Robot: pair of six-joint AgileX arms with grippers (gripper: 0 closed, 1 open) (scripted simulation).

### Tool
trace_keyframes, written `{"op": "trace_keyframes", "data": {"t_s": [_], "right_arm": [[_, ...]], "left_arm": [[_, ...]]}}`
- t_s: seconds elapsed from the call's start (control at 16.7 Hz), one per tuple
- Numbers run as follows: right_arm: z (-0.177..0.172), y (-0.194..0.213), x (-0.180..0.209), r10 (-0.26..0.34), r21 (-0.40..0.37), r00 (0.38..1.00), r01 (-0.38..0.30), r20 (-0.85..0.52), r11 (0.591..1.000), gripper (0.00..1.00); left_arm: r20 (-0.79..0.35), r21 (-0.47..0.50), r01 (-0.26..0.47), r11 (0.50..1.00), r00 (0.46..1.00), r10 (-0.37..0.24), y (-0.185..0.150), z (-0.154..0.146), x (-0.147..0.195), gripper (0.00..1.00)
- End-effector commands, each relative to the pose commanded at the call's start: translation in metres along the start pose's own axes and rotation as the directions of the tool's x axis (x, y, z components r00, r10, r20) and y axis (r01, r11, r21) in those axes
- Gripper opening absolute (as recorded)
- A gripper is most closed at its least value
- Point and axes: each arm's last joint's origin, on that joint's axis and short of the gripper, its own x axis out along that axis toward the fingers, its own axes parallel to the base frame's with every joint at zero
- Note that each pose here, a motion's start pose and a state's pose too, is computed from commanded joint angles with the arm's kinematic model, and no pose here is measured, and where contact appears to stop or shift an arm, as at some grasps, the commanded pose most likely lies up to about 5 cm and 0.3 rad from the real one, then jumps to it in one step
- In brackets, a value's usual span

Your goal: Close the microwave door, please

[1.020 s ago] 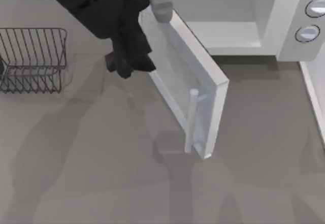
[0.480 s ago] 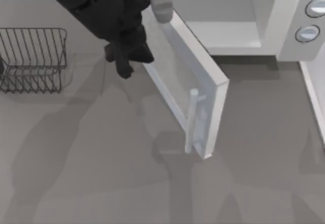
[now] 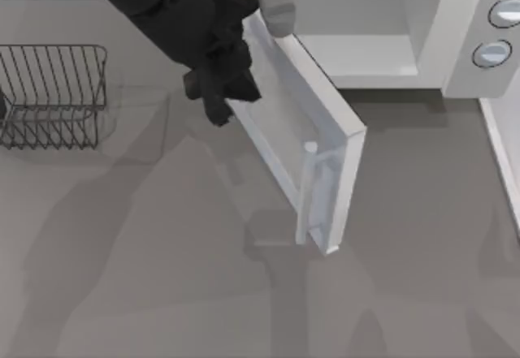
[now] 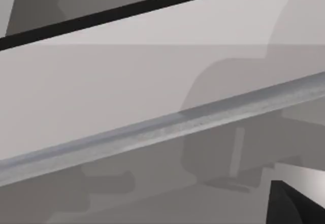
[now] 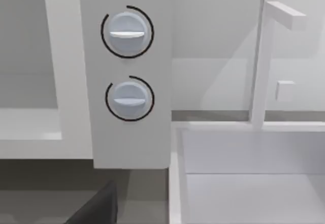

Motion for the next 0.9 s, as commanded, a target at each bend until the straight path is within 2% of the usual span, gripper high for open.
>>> {"op": "trace_keyframes", "data": {"t_s": [0.9], "right_arm": [[0.0, 0.0, 0.0, 0.0, 0.0, 1.0, 0.0, 0.0, 1.0, 1.0]], "left_arm": [[0.004, -0.004, -0.005, 1.0, 1.0, 0.005, -0.004, 0.018, 0.009, 0.0]]}}
